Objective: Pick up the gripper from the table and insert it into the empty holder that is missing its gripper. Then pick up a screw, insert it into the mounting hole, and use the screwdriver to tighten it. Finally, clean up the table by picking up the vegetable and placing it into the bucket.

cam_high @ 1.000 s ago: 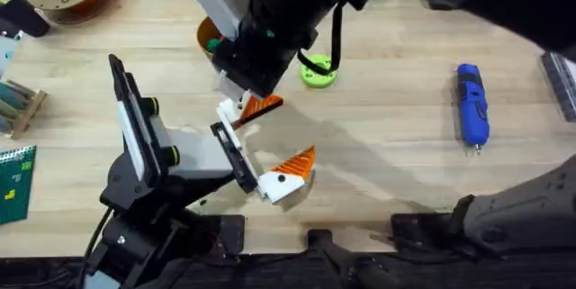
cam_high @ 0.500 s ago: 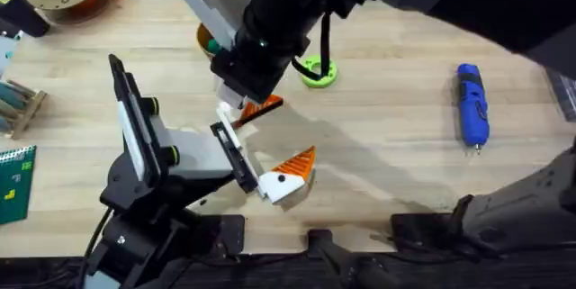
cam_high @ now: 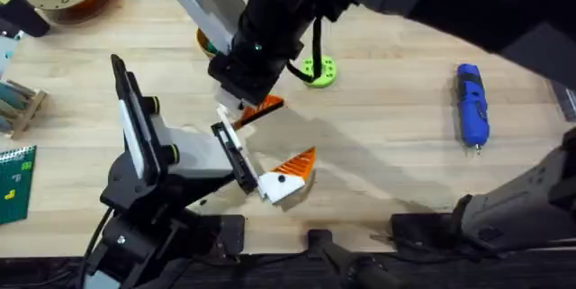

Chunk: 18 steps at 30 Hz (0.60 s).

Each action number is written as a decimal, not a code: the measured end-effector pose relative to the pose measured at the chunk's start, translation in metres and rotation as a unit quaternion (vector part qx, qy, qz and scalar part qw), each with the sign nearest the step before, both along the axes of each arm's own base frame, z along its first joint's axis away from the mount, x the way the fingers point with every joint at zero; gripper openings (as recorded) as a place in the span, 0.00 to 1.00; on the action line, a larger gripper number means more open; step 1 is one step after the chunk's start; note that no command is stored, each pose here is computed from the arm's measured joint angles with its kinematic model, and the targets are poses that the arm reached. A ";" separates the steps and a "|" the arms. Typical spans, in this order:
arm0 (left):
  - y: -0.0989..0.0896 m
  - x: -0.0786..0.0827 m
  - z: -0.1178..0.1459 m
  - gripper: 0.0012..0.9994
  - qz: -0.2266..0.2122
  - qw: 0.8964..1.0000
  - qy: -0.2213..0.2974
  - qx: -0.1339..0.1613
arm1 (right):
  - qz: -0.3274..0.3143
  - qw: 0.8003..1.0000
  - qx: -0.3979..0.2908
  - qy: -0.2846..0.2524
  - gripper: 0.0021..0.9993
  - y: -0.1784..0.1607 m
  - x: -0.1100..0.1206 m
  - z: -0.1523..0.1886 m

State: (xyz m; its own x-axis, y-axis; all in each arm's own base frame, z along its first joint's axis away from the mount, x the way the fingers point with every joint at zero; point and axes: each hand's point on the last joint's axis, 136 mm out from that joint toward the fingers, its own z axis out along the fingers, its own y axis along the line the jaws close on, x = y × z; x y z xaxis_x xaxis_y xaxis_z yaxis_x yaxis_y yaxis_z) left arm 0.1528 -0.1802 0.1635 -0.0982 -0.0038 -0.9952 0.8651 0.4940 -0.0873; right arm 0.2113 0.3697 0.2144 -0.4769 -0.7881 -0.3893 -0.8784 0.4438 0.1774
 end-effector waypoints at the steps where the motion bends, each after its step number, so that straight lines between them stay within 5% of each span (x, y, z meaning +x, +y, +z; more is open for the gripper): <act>1: 0.000 0.000 0.000 0.99 0.000 1.000 0.000 0.000 | 0.000 1.000 0.000 0.000 0.00 0.000 0.000 0.000; 6: 0.000 0.000 0.000 0.99 0.000 1.000 0.000 0.000 | -0.001 1.000 0.000 0.001 0.01 0.000 0.000 0.000; 7: 0.000 0.000 0.000 0.99 0.000 1.000 0.000 0.000 | -0.003 1.000 -0.001 0.003 0.11 -0.001 -0.001 0.000; 8: 0.000 0.000 0.000 0.99 0.000 1.000 0.001 -0.001 | -0.002 1.000 0.000 0.006 0.24 0.000 -0.002 0.000; 9: 0.000 0.001 0.000 0.99 0.003 1.000 0.003 -0.002 | -0.013 1.000 -0.010 -0.004 0.83 -0.006 0.006 -0.001; 10: 0.000 0.001 0.000 0.99 0.003 1.000 0.002 -0.002 | -0.019 1.000 -0.011 -0.005 0.90 -0.009 0.010 -0.002; 18: 0.000 0.000 0.000 0.99 0.000 1.000 -0.002 0.001 | -0.029 0.999 -0.026 0.015 0.93 -0.024 0.009 -0.003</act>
State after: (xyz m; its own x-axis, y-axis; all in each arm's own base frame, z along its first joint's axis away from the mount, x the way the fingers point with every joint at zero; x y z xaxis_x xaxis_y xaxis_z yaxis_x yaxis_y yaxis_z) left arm 0.1527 -0.1803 0.1637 -0.0940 -0.0023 -0.9956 0.8657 0.4936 -0.0829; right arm 0.2206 0.3458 0.2116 -0.5332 -0.7774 -0.3336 -0.8455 0.5027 0.1800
